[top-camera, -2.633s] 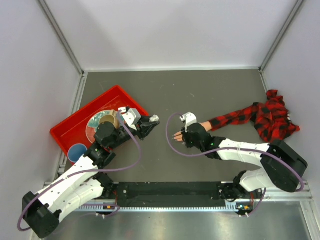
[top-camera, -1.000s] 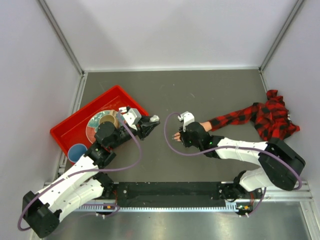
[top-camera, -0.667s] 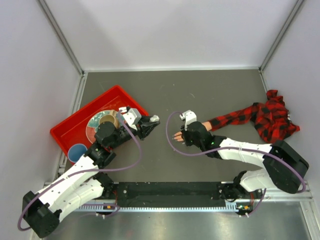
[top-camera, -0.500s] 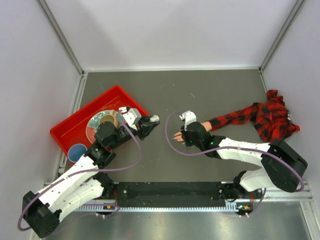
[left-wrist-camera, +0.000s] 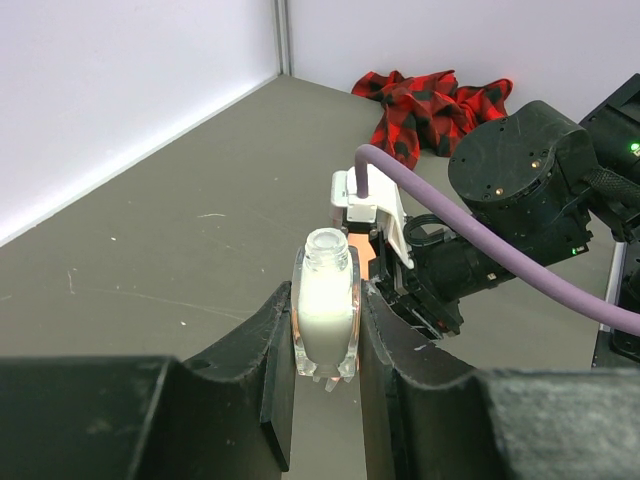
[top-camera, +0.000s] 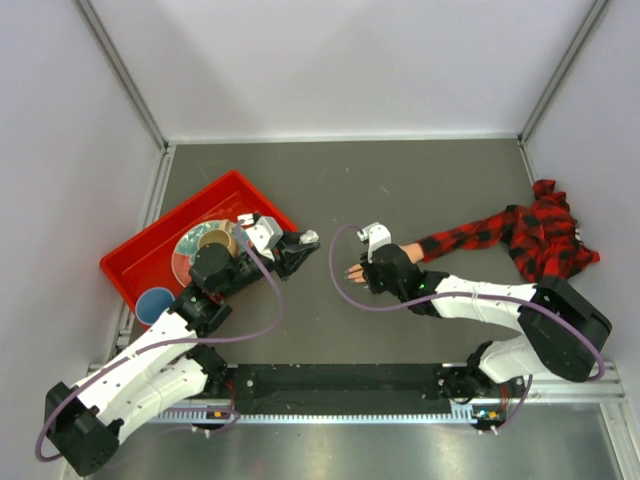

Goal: Paint the nails

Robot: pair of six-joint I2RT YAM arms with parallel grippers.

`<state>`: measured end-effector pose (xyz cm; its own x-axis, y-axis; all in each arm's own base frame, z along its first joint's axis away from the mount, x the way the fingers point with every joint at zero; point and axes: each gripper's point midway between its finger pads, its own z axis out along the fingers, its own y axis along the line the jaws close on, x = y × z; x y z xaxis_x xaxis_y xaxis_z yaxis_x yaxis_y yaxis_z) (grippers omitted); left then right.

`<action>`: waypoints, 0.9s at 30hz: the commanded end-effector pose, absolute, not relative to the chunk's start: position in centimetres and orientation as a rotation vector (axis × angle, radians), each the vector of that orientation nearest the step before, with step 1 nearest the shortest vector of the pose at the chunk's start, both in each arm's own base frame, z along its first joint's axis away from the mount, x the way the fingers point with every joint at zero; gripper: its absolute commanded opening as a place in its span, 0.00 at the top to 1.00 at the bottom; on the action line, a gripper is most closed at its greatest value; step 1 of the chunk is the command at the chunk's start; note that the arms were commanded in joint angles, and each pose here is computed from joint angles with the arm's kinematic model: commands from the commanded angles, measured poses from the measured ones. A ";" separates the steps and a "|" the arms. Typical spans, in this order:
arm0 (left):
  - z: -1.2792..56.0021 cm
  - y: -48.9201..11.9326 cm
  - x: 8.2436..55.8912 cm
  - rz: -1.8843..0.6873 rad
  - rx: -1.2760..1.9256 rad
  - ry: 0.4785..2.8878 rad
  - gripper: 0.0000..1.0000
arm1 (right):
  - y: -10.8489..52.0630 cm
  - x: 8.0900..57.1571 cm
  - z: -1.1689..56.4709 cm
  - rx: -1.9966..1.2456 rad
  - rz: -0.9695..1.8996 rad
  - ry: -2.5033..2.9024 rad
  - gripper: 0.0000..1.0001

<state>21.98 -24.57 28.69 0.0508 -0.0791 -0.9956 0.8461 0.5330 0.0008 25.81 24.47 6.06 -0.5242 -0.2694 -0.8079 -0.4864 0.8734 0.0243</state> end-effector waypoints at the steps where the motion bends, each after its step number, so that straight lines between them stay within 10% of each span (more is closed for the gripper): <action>1: 30.0 -24.7 21.8 -0.823 0.735 1.283 1.00 | 26.0 26.9 8.1 -0.523 0.375 2.095 1.00; 27: 29.9 -24.7 21.8 -0.824 0.735 1.288 1.00 | 26.9 26.2 7.9 -0.542 0.446 2.113 1.00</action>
<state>21.98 -24.57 28.69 0.0508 -0.0791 -0.9956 0.8463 0.5327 0.0008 25.08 25.39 5.97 -0.5357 -0.2705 -0.7999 -0.5276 0.8469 0.0669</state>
